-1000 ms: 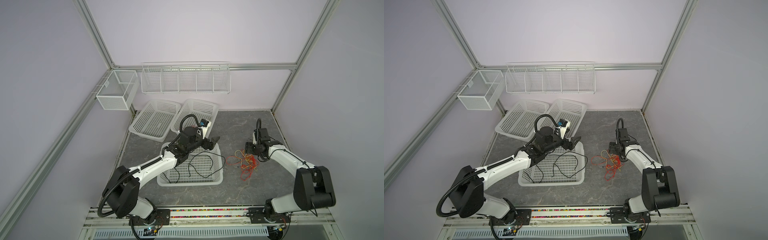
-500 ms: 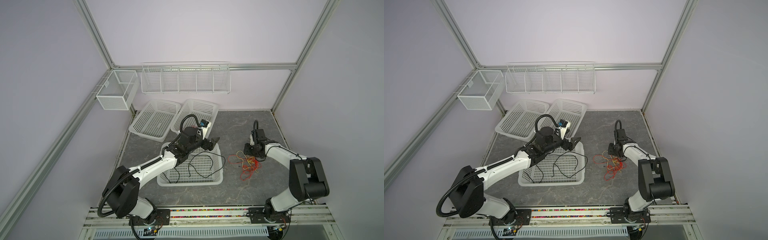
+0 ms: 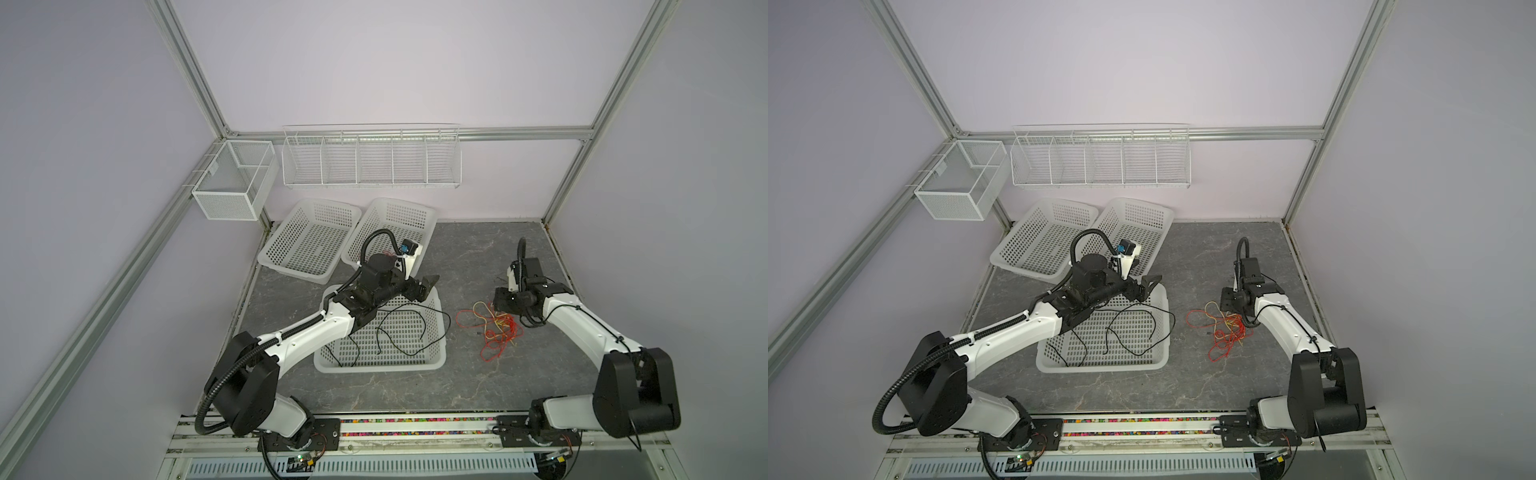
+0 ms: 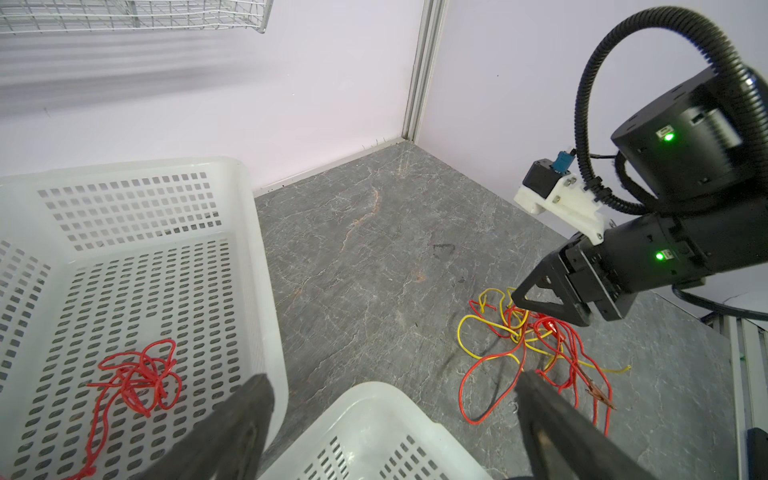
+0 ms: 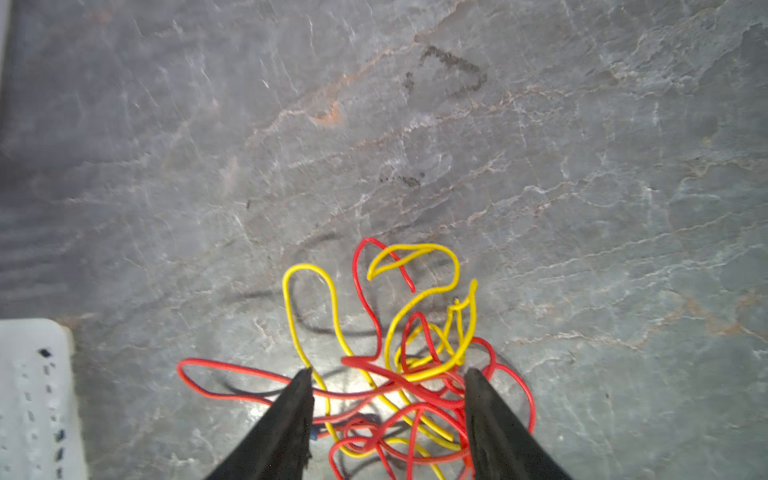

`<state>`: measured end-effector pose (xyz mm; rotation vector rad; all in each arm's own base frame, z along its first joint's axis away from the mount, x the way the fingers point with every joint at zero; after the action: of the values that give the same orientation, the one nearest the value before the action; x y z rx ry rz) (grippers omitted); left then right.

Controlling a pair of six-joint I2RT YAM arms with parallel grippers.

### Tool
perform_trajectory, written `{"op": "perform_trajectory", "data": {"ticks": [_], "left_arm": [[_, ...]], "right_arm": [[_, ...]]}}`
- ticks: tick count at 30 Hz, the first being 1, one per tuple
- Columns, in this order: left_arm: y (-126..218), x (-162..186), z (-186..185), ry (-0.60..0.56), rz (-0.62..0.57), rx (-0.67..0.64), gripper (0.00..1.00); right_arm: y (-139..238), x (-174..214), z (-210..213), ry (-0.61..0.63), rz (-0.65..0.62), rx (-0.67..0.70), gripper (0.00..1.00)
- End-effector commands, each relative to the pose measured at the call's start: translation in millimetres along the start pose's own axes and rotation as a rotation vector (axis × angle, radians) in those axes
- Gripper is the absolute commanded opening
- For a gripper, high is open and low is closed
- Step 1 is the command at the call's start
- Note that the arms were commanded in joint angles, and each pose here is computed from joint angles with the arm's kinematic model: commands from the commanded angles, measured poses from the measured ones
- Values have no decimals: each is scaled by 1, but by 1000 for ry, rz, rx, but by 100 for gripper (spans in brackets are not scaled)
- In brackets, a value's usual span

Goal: Untangle the cables
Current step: 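Grasp the red-yellow tangle with the right gripper while the left gripper waits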

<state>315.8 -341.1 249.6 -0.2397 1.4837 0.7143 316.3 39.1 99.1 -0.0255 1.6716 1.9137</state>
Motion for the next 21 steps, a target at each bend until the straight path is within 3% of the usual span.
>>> {"op": "perform_trajectory", "data": {"ticks": [1, 9, 14, 18, 21], "left_arm": [[-1, -11, -3, -5, -24, 18, 91], [1, -12, -3, -6, -30, 16, 91], [3, -11, -3, -5, -26, 9, 91], [3, -10, -1, -8, -21, 0, 91], [2, -9, -1, -12, -20, -3, 91]], "right_arm": [[4, 12, -14, 16, 35, 64, 55], [-22, 12, -18, 8, 68, 109, 54], [-40, -1, -15, -12, 37, 117, 46], [-45, -8, -2, -5, 19, 54, 31], [-45, -9, 8, 22, 31, 7, 14]]}}
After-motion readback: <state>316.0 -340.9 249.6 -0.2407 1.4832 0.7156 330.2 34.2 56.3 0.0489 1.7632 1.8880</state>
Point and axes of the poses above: each gripper's point midway between its finger pads, its own y axis back along the fingers, its own z axis along the line the jaws close on, x = y × z, the point moved 1 cm from there along y, back along the fingers, and after that the axes turned 15 degrees about -y, right-handed, at the moved point
